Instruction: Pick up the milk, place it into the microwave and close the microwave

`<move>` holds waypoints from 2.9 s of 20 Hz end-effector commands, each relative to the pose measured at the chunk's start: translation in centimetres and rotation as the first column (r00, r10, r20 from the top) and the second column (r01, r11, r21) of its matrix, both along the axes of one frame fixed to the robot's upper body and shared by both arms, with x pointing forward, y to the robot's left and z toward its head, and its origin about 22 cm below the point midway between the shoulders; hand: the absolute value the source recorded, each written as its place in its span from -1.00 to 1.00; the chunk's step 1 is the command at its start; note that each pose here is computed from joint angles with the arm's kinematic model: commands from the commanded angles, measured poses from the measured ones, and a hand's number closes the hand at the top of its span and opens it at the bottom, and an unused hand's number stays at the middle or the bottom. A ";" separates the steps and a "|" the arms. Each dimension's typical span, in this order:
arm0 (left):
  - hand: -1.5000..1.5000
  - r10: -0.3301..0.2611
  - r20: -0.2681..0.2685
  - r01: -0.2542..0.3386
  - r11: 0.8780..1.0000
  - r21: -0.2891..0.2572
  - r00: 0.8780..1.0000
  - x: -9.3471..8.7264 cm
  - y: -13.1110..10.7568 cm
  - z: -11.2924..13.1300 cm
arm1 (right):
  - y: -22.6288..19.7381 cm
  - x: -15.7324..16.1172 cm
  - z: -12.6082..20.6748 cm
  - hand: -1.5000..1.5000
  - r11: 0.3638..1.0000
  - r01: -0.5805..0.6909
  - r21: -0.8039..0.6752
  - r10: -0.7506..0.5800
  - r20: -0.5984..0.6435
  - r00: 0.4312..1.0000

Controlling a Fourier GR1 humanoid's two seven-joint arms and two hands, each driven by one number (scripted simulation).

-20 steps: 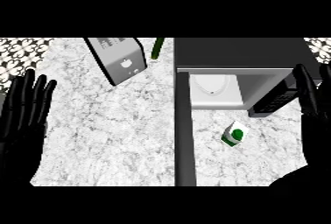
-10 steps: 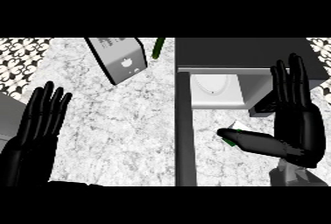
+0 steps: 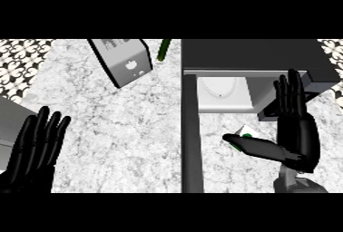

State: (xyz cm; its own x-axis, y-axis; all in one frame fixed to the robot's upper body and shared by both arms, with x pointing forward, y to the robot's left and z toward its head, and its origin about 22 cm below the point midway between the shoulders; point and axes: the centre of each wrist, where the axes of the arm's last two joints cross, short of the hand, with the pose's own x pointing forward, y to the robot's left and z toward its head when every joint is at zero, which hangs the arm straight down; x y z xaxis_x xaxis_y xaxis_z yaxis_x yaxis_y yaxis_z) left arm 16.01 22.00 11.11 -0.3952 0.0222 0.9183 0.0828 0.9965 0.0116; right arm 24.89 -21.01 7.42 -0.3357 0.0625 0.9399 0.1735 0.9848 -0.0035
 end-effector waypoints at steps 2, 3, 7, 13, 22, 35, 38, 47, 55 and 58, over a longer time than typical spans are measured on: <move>-1.00 0.002 -0.013 -0.002 1.000 -0.012 1.000 -1.5 0.1 0.0 | -0.8 -0.2 -2.6 -1.00 0.999 0.036 -0.014 -0.037 -0.049 0.998; -1.00 0.015 0.008 -0.015 1.000 0.000 1.000 -1.2 -0.5 1.1 | -0.5 -0.6 -2.3 -1.00 1.000 0.008 0.012 -0.007 -0.067 0.998; -1.00 -0.007 -0.010 0.007 1.000 0.006 1.000 -1.8 0.0 0.5 | -0.4 0.5 -5.4 -1.00 0.997 0.049 -0.052 -0.053 -0.092 0.994; -1.00 -0.026 -0.006 0.026 1.000 -0.006 1.000 -3.0 -0.4 1.0 | -2.4 -1.0 -9.5 -1.00 0.997 0.060 -0.040 -0.065 -0.141 0.988; -1.00 -0.030 -0.023 0.030 0.999 -0.018 0.999 -5.0 -0.2 0.5 | -2.7 -3.4 -17.3 -1.00 0.992 0.114 -0.047 -0.120 -0.166 0.979; -1.00 -0.012 -0.019 0.012 1.000 0.012 1.000 -5.1 -1.3 0.0 | -5.4 -2.8 -22.8 -1.00 0.993 0.111 0.039 -0.103 -0.162 0.981; -1.00 -0.017 -0.018 0.017 1.000 0.007 1.000 -5.5 -0.4 -0.8 | -6.5 -2.1 -23.3 -1.00 0.992 0.124 0.017 -0.119 -0.179 0.977; -1.00 -0.004 -0.018 0.004 1.000 0.007 1.000 -5.8 -0.5 0.4 | -6.9 -2.9 -24.9 1.00 0.993 -0.034 -0.115 0.017 -0.142 0.990; -1.00 -0.020 -0.011 0.020 1.000 0.006 1.000 -5.7 0.0 0.2 | -4.6 -2.3 -24.9 1.00 0.989 -0.147 0.017 0.147 -0.018 0.989; -1.00 -0.002 -0.006 0.002 1.000 -0.007 1.000 -6.2 -0.7 1.0 | -7.2 -6.0 -25.9 1.00 0.978 -0.201 0.049 0.203 -0.028 0.979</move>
State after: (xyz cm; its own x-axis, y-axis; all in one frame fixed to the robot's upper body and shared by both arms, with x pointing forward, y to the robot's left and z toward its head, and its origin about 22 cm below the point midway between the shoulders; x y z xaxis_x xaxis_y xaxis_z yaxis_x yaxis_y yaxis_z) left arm 10.40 21.41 11.54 -0.3818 0.0280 0.9238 0.0934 0.9956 0.0084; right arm 22.53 -26.79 -17.06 -0.2290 0.0515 0.9721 0.0558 0.9976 -0.0398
